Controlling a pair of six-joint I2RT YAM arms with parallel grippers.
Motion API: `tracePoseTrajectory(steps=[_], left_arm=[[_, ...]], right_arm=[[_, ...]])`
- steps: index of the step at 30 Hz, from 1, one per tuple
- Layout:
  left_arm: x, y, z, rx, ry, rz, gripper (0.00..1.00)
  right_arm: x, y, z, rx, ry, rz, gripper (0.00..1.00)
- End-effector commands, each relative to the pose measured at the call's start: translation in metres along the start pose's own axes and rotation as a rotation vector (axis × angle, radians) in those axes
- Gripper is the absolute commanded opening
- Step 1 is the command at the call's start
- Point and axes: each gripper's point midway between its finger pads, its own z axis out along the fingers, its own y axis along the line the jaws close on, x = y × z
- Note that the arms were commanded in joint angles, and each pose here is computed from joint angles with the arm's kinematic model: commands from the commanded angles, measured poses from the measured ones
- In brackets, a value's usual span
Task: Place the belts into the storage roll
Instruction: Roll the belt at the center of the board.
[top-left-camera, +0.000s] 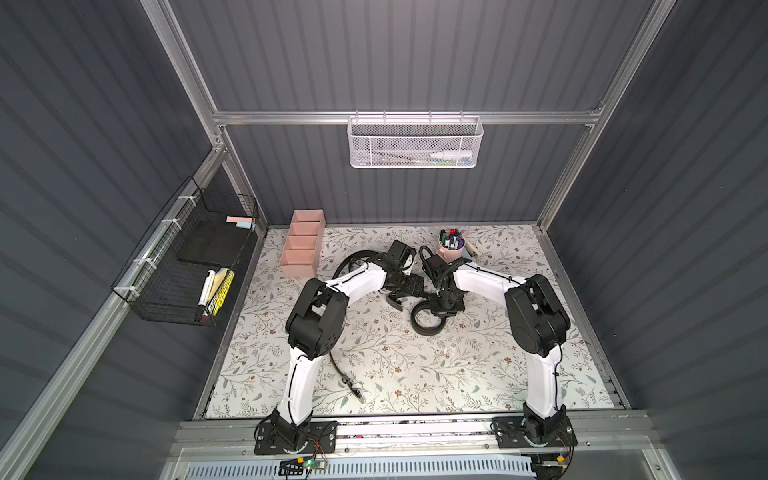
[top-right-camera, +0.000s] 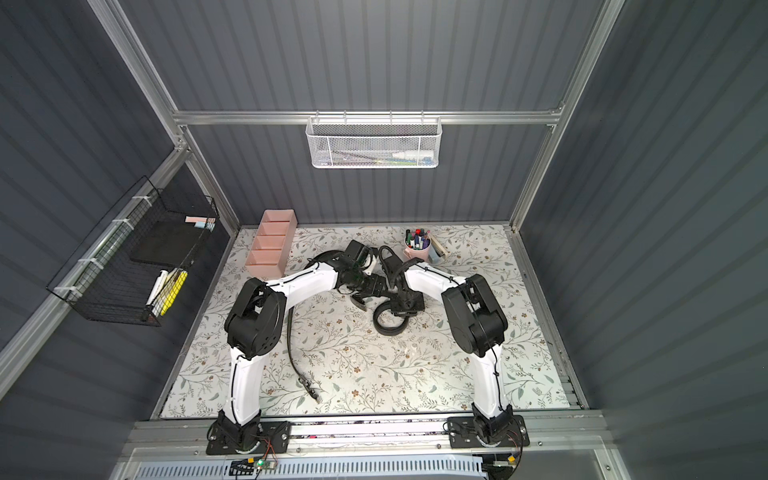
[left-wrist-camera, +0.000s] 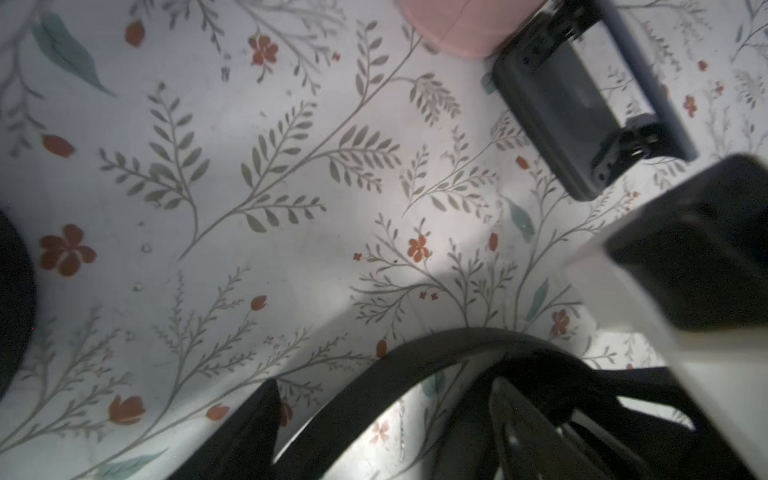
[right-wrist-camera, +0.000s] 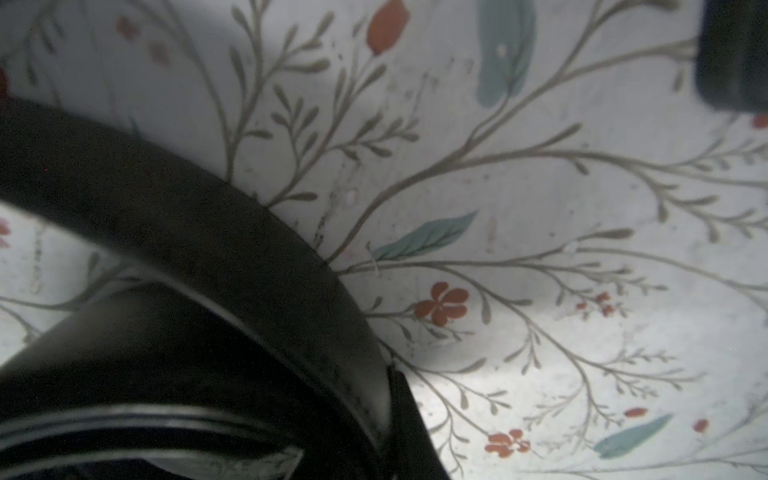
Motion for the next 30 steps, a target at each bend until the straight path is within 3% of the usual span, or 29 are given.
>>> tracePoseTrajectory(steps=[1,6,15,19,30], left_arm=[[-0.008,-0.002,0.001,0.057,-0.003,0.022,0.81],[0.020,-0.016,0.000,0.184,0.042,-0.003,0.81],[0.069,-0.035,-0.023,0.346,0.048,-0.165,0.81],[0.085,-0.037,-0.029,0.378,0.035,-0.211,0.82],[0.099,-0.038,-0.026,0.330,0.051,-0.178,0.81]], right_arm=[[0.008,-0.012,0.009,0.008,0.046,0.014,0.00],[0.005,-0.016,0.013,0.003,0.057,0.038,0.00],[0.003,-0.019,0.019,0.022,0.081,0.089,0.00],[0.002,-0.012,0.020,0.005,0.077,0.104,0.00],[0.012,0.006,0.021,-0.016,0.094,0.153,0.00]])
